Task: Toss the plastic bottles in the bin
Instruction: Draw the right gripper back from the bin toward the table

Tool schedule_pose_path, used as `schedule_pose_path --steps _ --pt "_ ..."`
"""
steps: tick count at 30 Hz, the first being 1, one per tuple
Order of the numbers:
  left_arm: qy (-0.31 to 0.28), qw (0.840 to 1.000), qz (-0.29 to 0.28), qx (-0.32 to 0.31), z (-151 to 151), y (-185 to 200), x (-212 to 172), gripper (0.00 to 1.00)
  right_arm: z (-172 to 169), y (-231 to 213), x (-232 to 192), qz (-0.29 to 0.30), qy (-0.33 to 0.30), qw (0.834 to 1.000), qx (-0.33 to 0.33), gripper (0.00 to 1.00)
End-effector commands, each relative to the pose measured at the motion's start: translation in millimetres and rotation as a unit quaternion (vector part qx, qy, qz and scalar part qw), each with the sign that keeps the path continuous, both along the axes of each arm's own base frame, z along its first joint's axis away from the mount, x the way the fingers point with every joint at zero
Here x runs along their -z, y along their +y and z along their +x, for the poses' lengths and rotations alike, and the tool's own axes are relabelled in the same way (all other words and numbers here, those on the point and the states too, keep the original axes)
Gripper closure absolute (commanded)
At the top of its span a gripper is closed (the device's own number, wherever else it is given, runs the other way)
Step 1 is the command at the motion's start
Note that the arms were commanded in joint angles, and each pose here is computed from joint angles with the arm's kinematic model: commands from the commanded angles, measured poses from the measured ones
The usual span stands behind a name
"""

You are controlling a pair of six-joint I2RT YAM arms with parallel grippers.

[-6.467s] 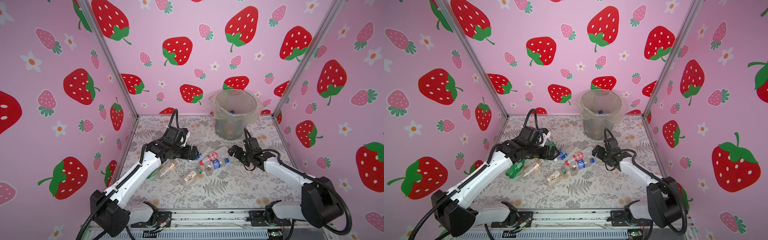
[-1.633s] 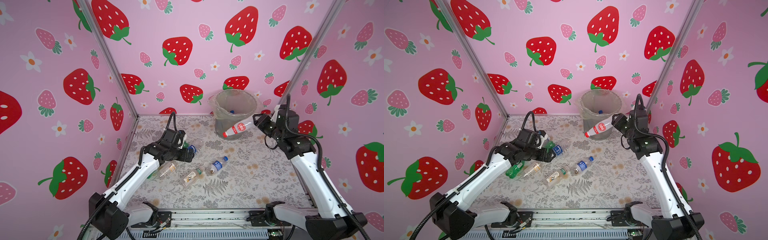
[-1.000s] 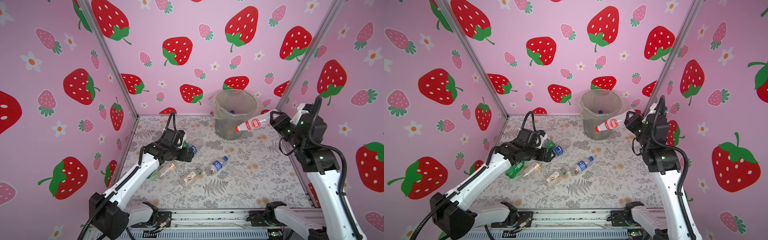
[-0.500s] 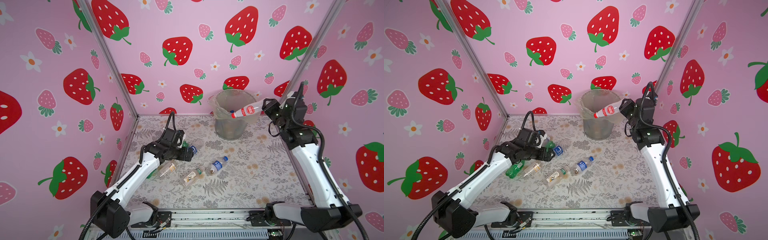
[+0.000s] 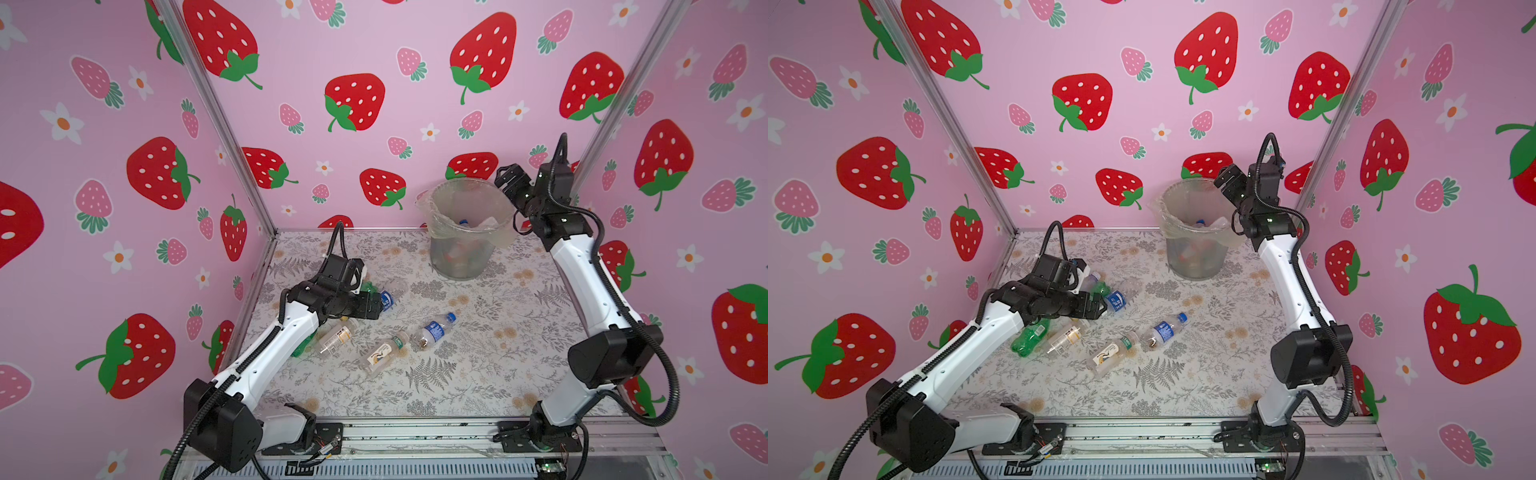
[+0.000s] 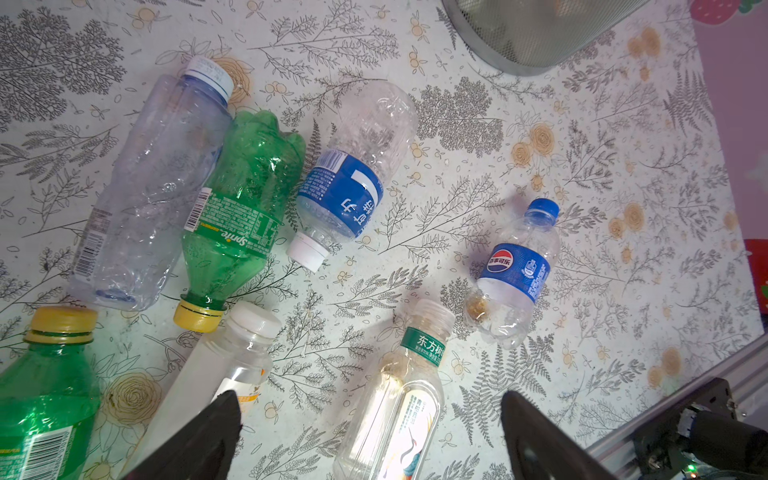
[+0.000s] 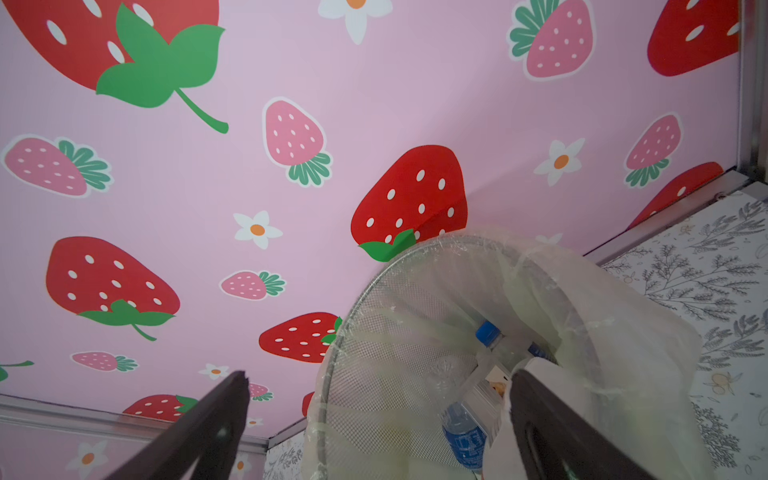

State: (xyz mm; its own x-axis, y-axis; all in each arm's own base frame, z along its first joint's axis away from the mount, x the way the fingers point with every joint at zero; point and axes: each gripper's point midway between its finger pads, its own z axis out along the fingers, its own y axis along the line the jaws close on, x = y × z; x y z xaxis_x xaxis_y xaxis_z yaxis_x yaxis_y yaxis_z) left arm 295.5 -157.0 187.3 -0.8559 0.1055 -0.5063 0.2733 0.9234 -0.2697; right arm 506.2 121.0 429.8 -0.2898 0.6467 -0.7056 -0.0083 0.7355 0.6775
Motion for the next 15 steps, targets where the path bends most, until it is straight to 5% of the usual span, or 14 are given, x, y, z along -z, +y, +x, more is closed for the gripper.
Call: schedule_pose_path --steps 1,15 --pt "-0.007 1.000 -0.013 -0.001 1.4 -1.2 -7.5 0.01 -36.6 -4.5 -36.7 -0.001 -0.032 0.999 -0.016 0.01" --pt "-0.023 0.999 -0.029 -0.005 -6.1 0.8 -16.7 0.01 -102.5 -4.4 23.5 -0.025 0.032 0.997 -0.067 0.01"
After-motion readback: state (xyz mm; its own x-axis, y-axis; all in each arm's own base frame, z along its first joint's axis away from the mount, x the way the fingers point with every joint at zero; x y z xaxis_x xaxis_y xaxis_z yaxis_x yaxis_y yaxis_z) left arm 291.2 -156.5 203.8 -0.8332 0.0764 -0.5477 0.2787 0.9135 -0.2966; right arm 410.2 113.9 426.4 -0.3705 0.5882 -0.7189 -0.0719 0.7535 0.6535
